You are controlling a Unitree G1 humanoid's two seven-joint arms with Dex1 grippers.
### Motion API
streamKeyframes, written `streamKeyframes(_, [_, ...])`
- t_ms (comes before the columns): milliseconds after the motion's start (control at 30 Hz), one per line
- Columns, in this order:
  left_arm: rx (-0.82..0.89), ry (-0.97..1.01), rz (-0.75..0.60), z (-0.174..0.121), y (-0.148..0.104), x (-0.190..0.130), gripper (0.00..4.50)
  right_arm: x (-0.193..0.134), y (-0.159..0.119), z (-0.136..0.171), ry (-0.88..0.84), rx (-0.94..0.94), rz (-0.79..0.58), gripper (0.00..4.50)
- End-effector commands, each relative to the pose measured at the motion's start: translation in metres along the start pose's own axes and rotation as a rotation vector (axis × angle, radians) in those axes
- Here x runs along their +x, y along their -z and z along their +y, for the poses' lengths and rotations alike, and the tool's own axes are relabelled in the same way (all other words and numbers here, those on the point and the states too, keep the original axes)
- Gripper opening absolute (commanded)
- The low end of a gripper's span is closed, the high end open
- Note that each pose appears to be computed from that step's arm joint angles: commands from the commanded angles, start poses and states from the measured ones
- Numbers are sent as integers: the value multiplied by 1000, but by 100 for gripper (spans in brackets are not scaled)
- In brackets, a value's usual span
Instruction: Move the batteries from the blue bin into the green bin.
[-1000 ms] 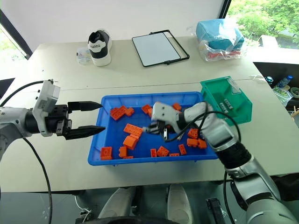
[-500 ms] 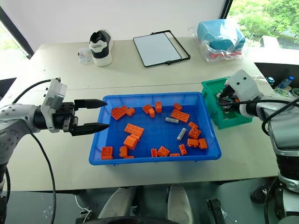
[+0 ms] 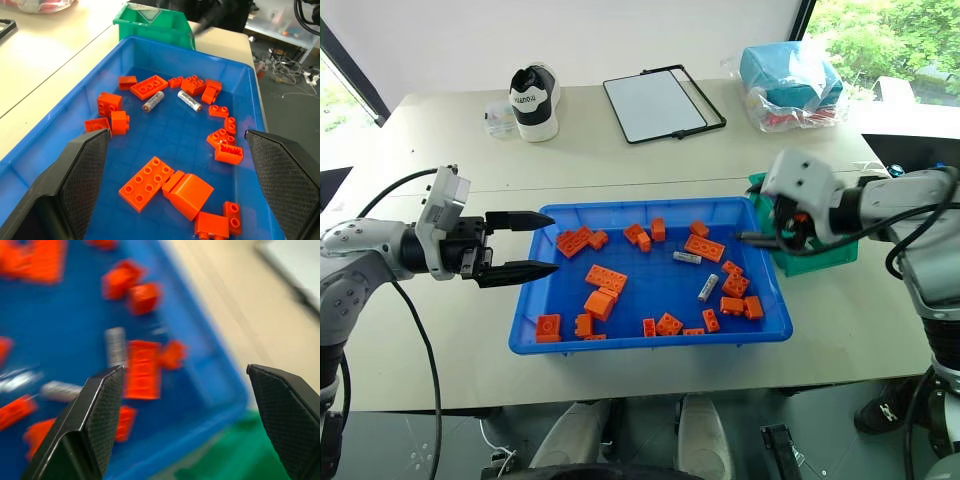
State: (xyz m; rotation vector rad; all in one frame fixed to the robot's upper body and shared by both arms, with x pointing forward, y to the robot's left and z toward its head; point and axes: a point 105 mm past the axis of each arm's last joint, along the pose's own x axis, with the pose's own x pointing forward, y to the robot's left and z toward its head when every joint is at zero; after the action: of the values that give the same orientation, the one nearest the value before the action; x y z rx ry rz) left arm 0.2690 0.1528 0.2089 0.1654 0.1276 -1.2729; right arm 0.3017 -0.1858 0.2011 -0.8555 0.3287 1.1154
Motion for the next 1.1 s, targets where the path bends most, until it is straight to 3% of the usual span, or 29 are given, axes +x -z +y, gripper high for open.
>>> streamKeyframes(33, [53,1,-12,-3,-11,-1,450,15,12,4,-138,-174,81,400])
streamKeyframes(300, [54,-46,-7,-9,-12,-9,450,49,27,1,-287,-331,117,400])
streamKeyframes(633, [49,-92,-1,-14,-13,-16,450,73,33,24,-400,-345,51,400])
streamKeyframes(733, [49,-95,-1,-13,-13,-17,450,78,33,32,-406,-329,27,320])
streamKeyframes(933, [58,-89,0,-8,-16,-17,450,67,23,36,-333,-258,-25,23])
streamKeyframes(1033, [62,-81,-3,-6,-17,-15,450,50,2,20,-194,-157,-90,23])
streamKeyframes(1100, [62,-78,-6,-5,-16,-14,450,30,-13,-3,-13,-61,-133,23])
